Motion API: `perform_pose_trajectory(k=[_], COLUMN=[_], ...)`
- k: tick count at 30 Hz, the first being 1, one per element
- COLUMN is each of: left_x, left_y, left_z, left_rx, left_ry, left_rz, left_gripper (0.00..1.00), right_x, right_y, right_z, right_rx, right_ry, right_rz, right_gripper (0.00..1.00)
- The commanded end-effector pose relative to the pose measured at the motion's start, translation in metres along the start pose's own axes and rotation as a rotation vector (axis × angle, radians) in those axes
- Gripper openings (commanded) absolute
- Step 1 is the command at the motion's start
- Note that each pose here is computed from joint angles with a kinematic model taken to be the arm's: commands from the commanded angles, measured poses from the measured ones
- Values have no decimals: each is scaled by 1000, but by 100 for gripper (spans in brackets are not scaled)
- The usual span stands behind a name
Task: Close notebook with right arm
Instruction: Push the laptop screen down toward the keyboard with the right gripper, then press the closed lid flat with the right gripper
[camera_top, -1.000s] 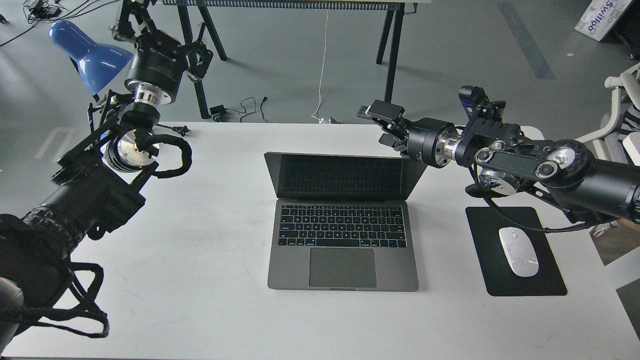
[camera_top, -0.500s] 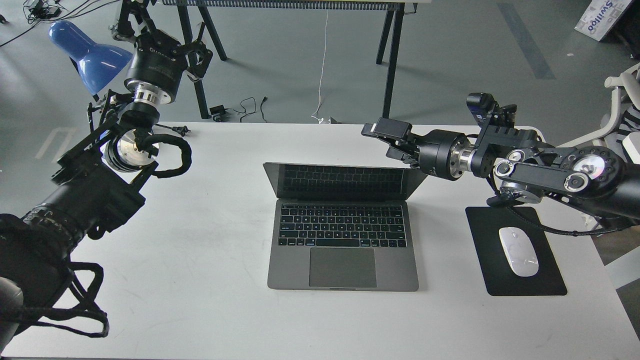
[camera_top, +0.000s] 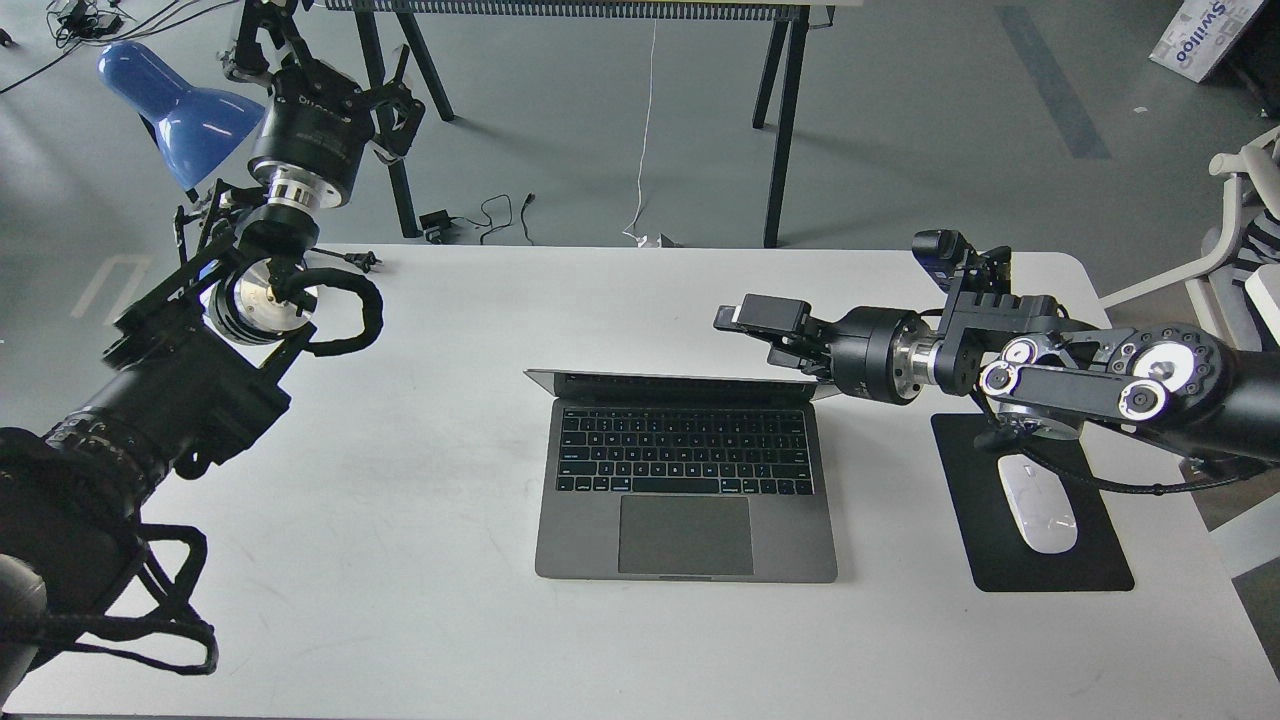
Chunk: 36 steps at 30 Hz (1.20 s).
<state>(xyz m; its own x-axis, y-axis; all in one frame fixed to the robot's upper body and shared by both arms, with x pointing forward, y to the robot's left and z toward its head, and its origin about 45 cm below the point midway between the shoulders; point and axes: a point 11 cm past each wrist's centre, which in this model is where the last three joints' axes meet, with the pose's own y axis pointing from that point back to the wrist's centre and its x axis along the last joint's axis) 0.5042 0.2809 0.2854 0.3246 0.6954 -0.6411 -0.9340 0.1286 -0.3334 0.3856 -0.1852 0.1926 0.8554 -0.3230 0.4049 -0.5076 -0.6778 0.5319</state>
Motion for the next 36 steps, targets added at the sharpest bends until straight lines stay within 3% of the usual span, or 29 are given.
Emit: perform_pose_trajectory(k=[1,24,36], left_x=[0,0,0], left_y=[0,0,0], left_z=[0,0,0], left_rx=[0,1,0], left_ry=[1,0,1], left_rz=[-1,-2,-1], left_gripper=[100,100,100], right_x=[-12,-78,-90], right_y=[-3,-22,-22], right_z=[4,13,24], right_rx=[-14,-32,-63], right_ry=[7,202,274], right_rz=[-35,-252,-300], right_gripper=[98,98,98])
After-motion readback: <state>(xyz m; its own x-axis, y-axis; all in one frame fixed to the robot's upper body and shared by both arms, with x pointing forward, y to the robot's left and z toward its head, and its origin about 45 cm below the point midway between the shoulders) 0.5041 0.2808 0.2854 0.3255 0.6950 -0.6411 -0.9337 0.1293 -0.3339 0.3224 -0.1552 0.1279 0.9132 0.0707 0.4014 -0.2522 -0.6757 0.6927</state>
